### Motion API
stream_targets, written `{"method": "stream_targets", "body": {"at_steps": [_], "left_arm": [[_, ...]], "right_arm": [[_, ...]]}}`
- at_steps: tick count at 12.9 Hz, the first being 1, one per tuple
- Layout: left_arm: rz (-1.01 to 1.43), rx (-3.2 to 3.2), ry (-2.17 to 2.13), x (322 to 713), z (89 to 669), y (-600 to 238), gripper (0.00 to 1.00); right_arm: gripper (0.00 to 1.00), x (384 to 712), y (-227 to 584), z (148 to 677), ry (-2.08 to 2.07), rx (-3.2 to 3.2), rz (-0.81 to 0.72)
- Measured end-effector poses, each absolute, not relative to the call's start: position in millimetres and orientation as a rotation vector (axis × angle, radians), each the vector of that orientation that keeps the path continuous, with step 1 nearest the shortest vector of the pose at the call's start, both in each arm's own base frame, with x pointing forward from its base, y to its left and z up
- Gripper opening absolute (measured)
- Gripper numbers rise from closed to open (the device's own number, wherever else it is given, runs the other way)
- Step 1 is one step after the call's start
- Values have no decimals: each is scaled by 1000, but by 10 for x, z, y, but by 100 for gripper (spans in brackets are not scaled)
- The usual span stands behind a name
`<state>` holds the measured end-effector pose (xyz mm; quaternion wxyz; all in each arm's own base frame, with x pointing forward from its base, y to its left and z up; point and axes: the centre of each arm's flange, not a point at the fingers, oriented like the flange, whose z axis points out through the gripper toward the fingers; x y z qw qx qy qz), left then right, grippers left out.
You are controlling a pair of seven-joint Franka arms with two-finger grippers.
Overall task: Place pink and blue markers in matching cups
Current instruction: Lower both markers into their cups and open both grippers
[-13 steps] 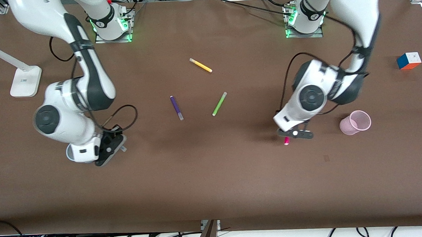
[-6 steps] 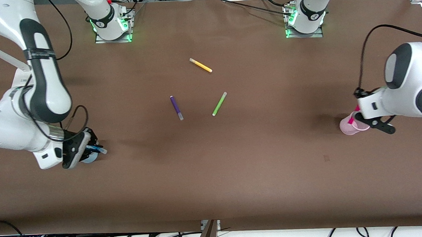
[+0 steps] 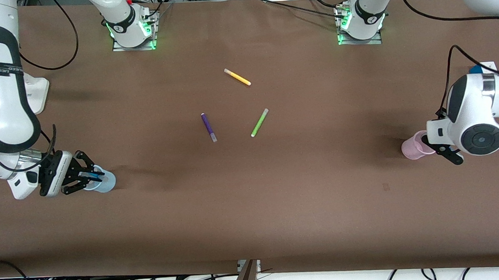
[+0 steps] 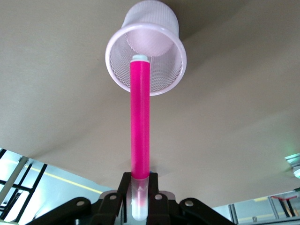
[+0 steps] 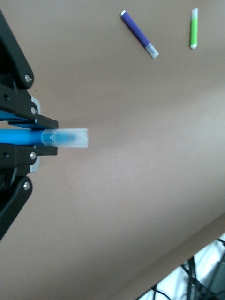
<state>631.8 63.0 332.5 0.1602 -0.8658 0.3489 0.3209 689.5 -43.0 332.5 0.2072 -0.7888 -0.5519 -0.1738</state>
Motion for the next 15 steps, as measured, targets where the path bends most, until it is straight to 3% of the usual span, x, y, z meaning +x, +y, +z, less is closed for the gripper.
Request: {"method": "stream_targets", "body": {"at_steps": [5,13,15], "left_arm": [[1013,-2376,1015,6319,2954,700,17],[1090,-2324,987,6273,2583,497,17],[1101,-2316,989,6268,2482,440,33]], "right_arm": [[17,6906,-604,2997,-1543,-2090,-611],[17,6789,-994,2860,-1562,-1985,-669],[17,6772,-1058,2805,-1549,-1959,-705]]}}
